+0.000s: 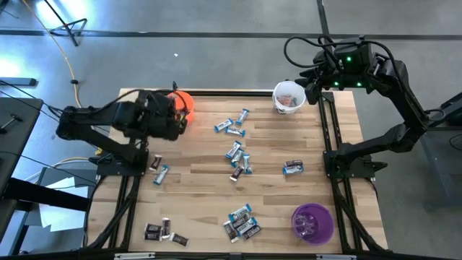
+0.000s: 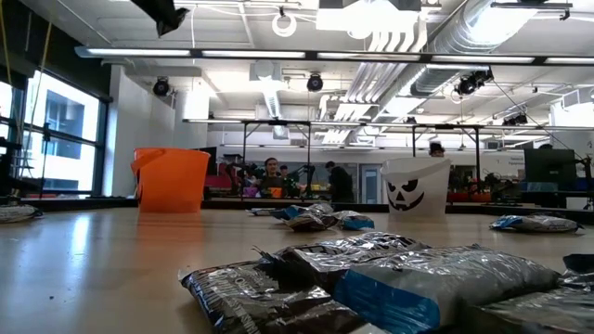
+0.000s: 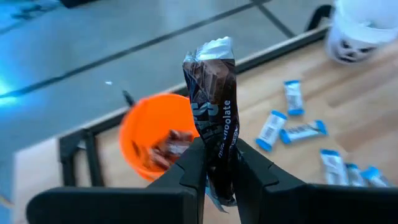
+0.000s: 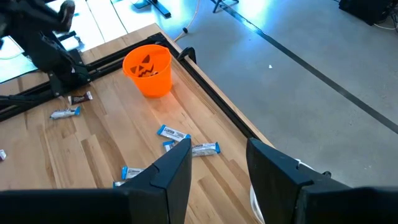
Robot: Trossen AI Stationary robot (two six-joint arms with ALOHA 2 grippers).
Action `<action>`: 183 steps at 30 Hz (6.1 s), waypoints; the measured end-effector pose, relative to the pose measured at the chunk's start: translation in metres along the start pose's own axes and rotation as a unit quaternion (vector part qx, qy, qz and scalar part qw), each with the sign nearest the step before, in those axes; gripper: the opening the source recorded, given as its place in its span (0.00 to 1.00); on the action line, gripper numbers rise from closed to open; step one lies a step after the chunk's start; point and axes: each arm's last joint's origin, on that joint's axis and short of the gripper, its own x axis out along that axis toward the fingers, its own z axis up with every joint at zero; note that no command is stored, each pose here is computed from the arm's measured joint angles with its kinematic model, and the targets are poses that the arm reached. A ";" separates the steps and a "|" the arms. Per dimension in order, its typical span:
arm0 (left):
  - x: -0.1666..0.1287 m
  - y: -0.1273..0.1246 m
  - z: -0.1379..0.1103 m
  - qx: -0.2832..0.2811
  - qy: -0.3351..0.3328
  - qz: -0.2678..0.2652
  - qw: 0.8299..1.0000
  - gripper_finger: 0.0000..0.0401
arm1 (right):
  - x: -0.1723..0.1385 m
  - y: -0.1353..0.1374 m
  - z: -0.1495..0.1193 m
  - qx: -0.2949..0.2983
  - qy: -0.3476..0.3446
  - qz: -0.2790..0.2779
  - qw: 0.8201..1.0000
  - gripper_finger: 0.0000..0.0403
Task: Sort candy
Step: Put the brown chocolate into the orange bucket
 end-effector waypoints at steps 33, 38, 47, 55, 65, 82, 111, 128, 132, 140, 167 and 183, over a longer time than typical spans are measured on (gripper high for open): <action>0.112 0.032 0.055 -0.085 0.121 0.110 0.983 0.16 | 0.000 0.000 0.000 0.000 0.000 0.000 1.000 0.37; 0.113 0.032 0.055 -0.089 0.122 0.111 0.982 0.24 | 0.000 0.000 0.000 0.000 0.000 0.000 1.000 0.37; 0.111 0.034 0.052 -0.077 0.137 0.121 0.980 0.29 | 0.000 0.000 0.000 0.000 0.000 0.000 1.000 0.37; 0.104 0.032 0.040 -0.089 0.236 0.079 0.964 0.29 | 0.000 0.000 0.000 0.000 0.000 0.000 1.000 0.37; 0.067 0.004 -0.009 -0.080 0.312 0.048 0.946 0.29 | 0.000 0.000 0.000 0.000 0.000 0.000 1.000 0.37; 0.032 0.006 -0.108 -0.062 0.390 0.058 0.917 0.29 | 0.000 0.000 0.000 0.000 0.000 0.000 1.000 0.37; 0.087 0.004 -0.182 0.006 0.388 0.050 0.920 0.29 | 0.000 0.000 0.000 0.000 0.000 0.000 1.000 0.37; 0.120 0.008 -0.167 -0.057 0.396 0.089 0.912 0.29 | 0.000 0.000 0.000 0.000 0.000 0.000 1.000 0.37; 0.133 0.002 -0.174 -0.042 0.414 0.090 0.905 0.29 | 0.000 0.000 0.000 0.000 0.000 0.000 1.000 0.37; 0.140 0.001 -0.180 -0.018 0.431 0.114 0.895 0.29 | 0.000 0.000 0.000 0.000 0.000 0.000 1.000 0.37; 0.150 -0.014 -0.213 0.040 0.444 0.208 0.871 0.29 | 0.000 0.000 0.000 0.000 0.000 0.000 1.000 0.37; 0.144 -0.009 -0.224 -0.048 0.441 0.167 0.881 0.05 | 0.000 0.000 0.000 0.000 0.000 0.000 1.000 0.37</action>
